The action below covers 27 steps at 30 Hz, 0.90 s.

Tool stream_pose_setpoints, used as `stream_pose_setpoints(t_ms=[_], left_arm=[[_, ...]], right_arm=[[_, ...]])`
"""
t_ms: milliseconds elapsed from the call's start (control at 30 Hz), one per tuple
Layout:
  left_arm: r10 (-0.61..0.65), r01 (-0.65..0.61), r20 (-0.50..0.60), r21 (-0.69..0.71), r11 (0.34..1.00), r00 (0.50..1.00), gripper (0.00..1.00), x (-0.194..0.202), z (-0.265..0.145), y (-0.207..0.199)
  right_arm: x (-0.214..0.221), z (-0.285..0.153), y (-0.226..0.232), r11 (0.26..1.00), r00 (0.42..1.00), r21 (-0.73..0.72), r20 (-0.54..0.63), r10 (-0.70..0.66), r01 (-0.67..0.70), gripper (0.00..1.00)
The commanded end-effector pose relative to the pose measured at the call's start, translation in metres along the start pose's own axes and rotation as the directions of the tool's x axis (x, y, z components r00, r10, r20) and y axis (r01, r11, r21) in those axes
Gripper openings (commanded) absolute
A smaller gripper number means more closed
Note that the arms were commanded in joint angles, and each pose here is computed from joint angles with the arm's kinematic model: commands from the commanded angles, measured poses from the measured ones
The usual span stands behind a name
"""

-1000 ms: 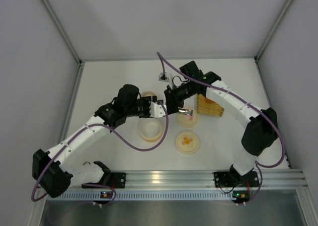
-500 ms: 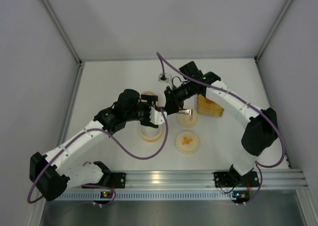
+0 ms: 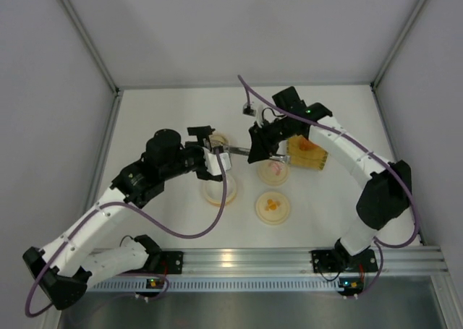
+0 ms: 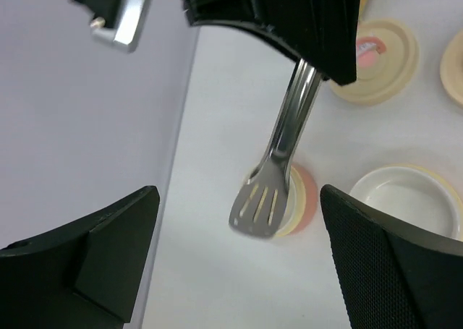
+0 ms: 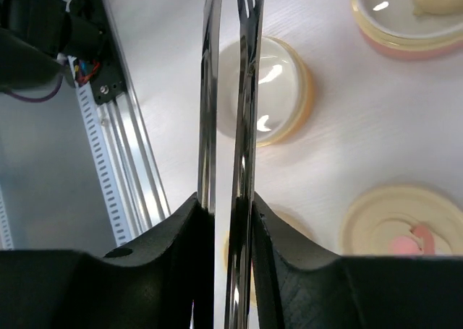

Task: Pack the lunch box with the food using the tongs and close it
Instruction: Adjust the clamp, then pick up the fake food from the plate.

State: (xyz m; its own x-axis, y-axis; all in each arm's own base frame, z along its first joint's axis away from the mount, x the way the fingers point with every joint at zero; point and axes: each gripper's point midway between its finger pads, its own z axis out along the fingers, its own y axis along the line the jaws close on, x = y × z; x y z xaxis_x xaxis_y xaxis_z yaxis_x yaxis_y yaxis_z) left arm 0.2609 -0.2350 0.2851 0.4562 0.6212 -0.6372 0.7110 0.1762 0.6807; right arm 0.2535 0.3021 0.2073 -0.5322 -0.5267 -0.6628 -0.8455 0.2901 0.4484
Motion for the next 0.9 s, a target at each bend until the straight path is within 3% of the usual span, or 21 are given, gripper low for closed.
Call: stream_pose_setpoints(t_ms=[0,233,333,467,567,867], left_arm=[[-0.054,0.063,0.068,-0.137,0.989,0.996,0.98,-0.030,-0.043,0.030],[-0.327,0.315,0.018,-0.321,0.893,0.945,0.98,-0.023,-0.085,0.057],[-0.491,0.450,-0.014,-0.374,0.811,0.871,0.98,-0.001,-0.088,0.056],[-0.694,0.633,-0.068,-0.355,0.688,0.717,0.98,0.028,-0.077,0.035],[-0.754,0.692,-0.100,-0.335,0.640,0.649,0.98,0.042,-0.066,0.023],[-0.799,0.714,-0.145,-0.377,0.590,0.583,0.98,0.074,-0.055,0.016]], right_arm=[[-0.006,-0.050,-0.015,0.994,0.997,0.111,0.078,0.003,-0.012,0.31],[0.003,-0.110,-0.054,0.948,0.989,0.303,0.136,0.057,-0.096,0.37],[0.016,-0.129,-0.065,0.920,0.987,0.368,0.125,0.099,-0.139,0.40],[0.033,-0.150,-0.070,0.887,0.983,0.426,0.119,0.141,-0.178,0.46],[0.044,-0.170,-0.077,0.834,0.984,0.521,0.109,0.144,-0.180,0.47],[0.093,-0.220,-0.092,0.680,0.985,0.717,0.050,0.166,-0.151,0.46]])
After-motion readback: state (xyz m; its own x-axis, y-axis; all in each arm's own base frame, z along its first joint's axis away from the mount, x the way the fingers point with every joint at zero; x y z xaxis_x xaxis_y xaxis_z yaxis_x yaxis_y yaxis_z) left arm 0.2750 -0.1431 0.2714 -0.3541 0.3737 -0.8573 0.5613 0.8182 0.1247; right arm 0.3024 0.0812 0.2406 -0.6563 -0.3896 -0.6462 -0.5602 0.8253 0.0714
